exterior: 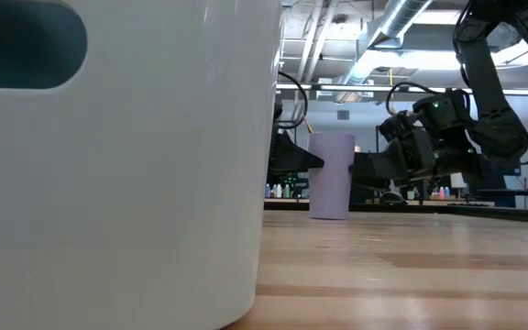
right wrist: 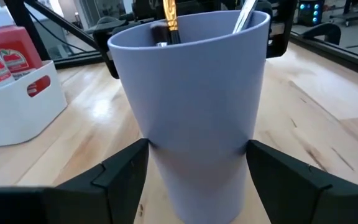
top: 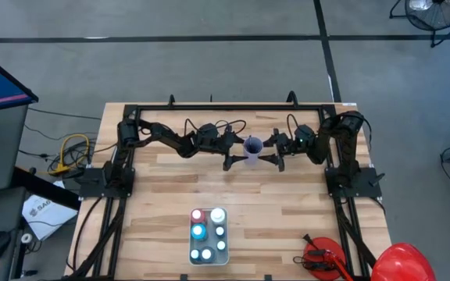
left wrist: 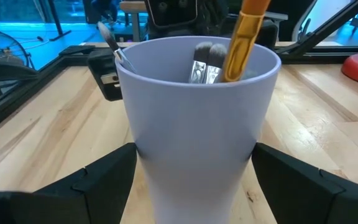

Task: Pick & Place Paint Supplies
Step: Move the violet cup from the top to the center of the table

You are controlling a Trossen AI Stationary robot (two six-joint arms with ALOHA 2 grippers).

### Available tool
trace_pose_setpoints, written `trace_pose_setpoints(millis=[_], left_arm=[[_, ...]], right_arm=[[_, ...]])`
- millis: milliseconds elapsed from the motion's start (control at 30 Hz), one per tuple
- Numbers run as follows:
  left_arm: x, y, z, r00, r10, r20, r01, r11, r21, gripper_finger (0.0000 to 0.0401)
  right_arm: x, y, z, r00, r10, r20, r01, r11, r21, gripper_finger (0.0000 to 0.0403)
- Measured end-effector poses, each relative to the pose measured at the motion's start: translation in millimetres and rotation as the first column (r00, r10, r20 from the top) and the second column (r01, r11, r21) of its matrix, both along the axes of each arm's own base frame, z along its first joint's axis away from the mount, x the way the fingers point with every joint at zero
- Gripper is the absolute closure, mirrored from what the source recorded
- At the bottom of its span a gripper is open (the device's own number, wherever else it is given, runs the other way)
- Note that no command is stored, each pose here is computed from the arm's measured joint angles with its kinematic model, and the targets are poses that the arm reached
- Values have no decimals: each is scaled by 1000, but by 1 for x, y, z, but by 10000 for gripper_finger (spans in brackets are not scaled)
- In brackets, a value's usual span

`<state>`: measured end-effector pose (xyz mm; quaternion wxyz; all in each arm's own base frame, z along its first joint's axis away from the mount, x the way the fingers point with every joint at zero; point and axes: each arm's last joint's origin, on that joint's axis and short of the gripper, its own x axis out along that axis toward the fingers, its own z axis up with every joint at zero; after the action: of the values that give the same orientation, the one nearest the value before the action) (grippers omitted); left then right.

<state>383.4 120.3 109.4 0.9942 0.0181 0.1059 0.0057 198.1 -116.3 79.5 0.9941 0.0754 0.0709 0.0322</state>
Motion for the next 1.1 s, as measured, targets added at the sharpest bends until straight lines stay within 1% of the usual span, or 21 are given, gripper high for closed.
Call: trace_pose_setpoints(millis=[100, 167, 400, 833, 1100], left_arm=[[0, 0, 0, 1000, -2, 0, 2, 1000, -3, 91], [0, 0, 0, 1000, -2, 0, 2, 1000, -3, 91], [0, 0, 0, 1000, 1, 0, -1, 1000, -2, 91], [0, 0, 0, 1000, -1, 1, 1, 1000, -2, 91], [-3, -1, -7, 999, 0, -54, -1, 1000, -26, 91]], right_arm=[[0, 0, 0, 1000, -4, -1, 4, 1000, 29, 142], [0, 0, 0, 1000, -6, 0, 6, 999, 31, 142], [0, -2, 0, 999, -51, -3, 51, 998, 25, 142], [0, -2, 0, 999, -55, -3, 55, 998, 24, 142], [1, -1, 0, 999, -52, -2, 52, 998, 23, 142]])
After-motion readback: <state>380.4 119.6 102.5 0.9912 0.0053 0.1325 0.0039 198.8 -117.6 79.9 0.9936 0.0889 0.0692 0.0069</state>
